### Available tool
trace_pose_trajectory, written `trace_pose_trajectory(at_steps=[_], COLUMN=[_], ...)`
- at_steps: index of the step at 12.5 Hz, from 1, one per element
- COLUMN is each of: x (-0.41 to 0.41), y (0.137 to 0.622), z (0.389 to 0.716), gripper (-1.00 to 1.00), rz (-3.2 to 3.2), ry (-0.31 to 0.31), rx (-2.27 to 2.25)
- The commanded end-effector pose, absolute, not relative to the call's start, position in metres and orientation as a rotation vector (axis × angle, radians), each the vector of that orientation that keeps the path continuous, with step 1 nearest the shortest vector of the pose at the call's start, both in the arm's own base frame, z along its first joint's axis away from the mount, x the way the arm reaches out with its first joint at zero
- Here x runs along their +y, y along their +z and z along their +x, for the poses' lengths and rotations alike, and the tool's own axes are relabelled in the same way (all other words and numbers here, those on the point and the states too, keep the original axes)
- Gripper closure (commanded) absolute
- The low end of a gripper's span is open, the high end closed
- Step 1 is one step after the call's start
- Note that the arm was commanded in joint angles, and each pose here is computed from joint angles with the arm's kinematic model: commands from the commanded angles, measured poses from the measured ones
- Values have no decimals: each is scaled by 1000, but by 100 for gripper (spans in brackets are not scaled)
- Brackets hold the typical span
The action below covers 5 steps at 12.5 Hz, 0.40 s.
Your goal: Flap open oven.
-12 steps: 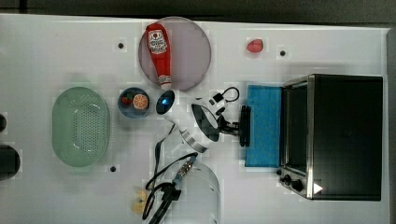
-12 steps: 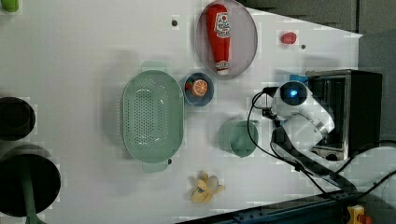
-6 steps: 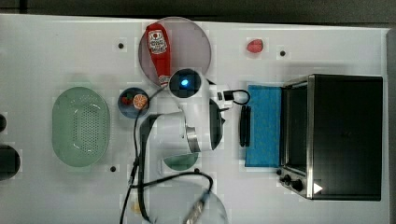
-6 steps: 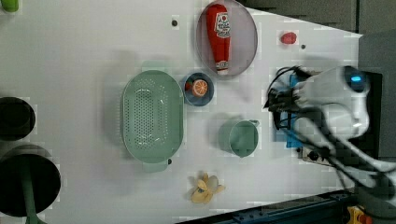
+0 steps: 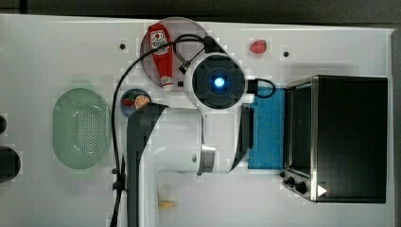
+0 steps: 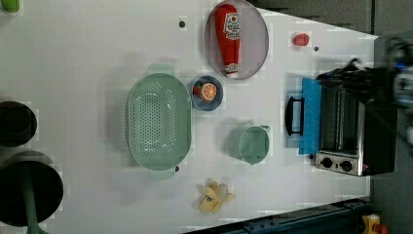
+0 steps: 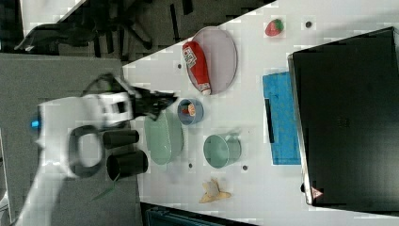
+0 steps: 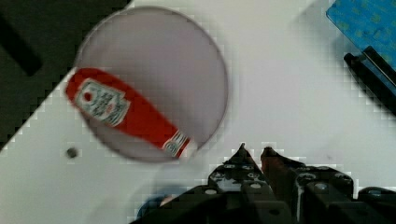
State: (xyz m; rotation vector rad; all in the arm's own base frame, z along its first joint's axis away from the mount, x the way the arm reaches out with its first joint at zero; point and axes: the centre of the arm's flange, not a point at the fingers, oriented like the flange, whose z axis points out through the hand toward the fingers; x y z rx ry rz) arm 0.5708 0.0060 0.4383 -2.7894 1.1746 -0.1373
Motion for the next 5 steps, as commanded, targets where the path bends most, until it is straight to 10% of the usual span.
trace_pose_trajectory(at_steps=[1,5], x=[-4,-12], y=[482,554], z=[557,535], gripper=[65,65], rz=[-2725,-2778], ry=[8,82], rx=[1325,1434])
